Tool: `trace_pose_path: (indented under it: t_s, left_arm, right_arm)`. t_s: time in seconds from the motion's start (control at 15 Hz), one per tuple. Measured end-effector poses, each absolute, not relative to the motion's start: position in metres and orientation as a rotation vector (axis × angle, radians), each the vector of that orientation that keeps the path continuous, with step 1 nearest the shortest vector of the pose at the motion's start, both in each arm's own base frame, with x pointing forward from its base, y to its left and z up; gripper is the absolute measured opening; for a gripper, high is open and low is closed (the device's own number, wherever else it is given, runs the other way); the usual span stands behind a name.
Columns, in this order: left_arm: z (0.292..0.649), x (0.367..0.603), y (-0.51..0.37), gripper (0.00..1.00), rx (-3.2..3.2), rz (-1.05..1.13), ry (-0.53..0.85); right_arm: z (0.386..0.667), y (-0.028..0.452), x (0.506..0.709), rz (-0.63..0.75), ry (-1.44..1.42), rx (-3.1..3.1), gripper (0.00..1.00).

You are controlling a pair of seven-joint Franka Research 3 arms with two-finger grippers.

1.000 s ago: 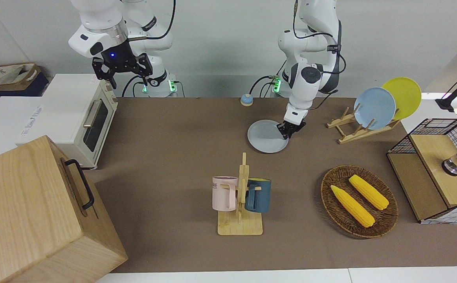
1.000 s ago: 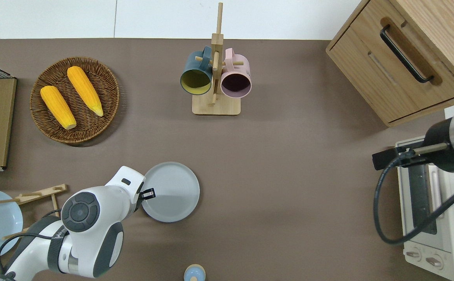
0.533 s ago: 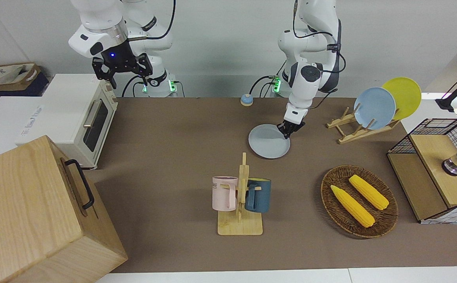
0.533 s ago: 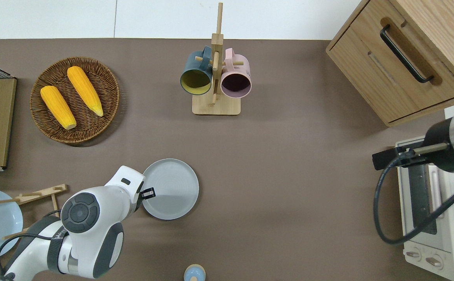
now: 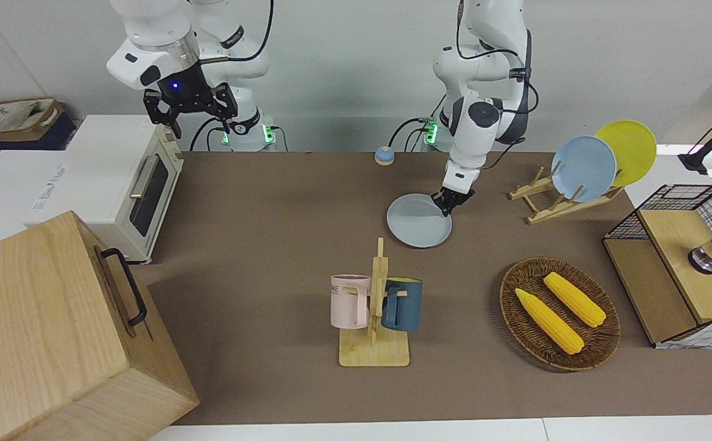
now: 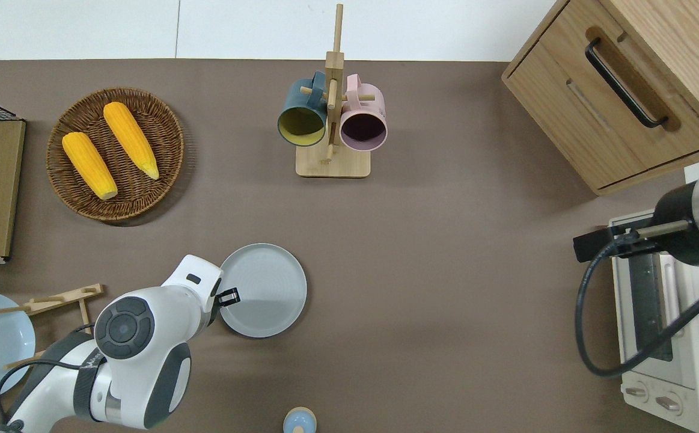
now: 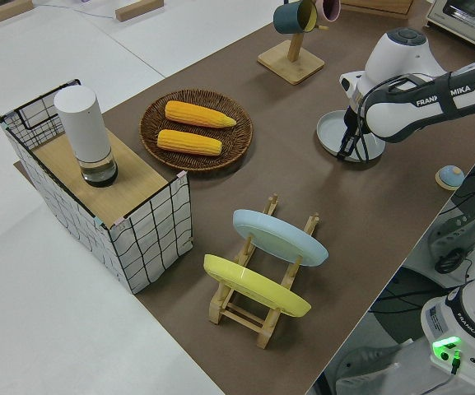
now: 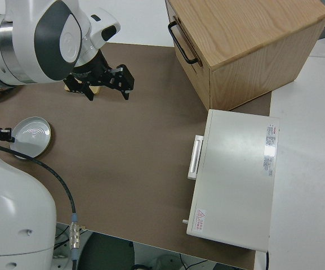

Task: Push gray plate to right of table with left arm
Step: 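Push the gray plate with the left gripper toward the toaster oven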

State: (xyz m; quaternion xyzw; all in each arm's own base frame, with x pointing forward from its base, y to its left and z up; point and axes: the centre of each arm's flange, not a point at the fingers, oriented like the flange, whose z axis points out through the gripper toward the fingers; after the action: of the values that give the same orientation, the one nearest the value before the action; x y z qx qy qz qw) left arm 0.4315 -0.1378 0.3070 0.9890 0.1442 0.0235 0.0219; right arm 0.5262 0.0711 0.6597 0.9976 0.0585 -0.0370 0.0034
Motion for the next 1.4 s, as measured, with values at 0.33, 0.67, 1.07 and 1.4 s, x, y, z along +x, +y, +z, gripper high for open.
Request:
trace_pose_path:
  t_s: [0.33,0.67,1.07,1.4]
  left_arm:
    - [0.315,0.427,-0.193,0.04,3.032,0.101,0.576]
    - [0.303,0.417,-0.285,0.04,3.067,0.241,0.723]
    - [0.308,0.413,-0.353,0.04,3.058,0.23,0.75]
    - [0.31,0.407,-0.38,0.04,3.063,0.211,0.77]
  right_arm:
    - [0.66,0.071,0.526,-0.116,0.183,3.127,0.99]
    - [0.66,0.071,0.526,-0.116,0.183,3.127,0.99]
    - [0.66,0.071,0.526,-0.116,0.183,3.127,0.99]
    - [0.66,0.071,0.526,-0.116,0.183,3.127,0.99]
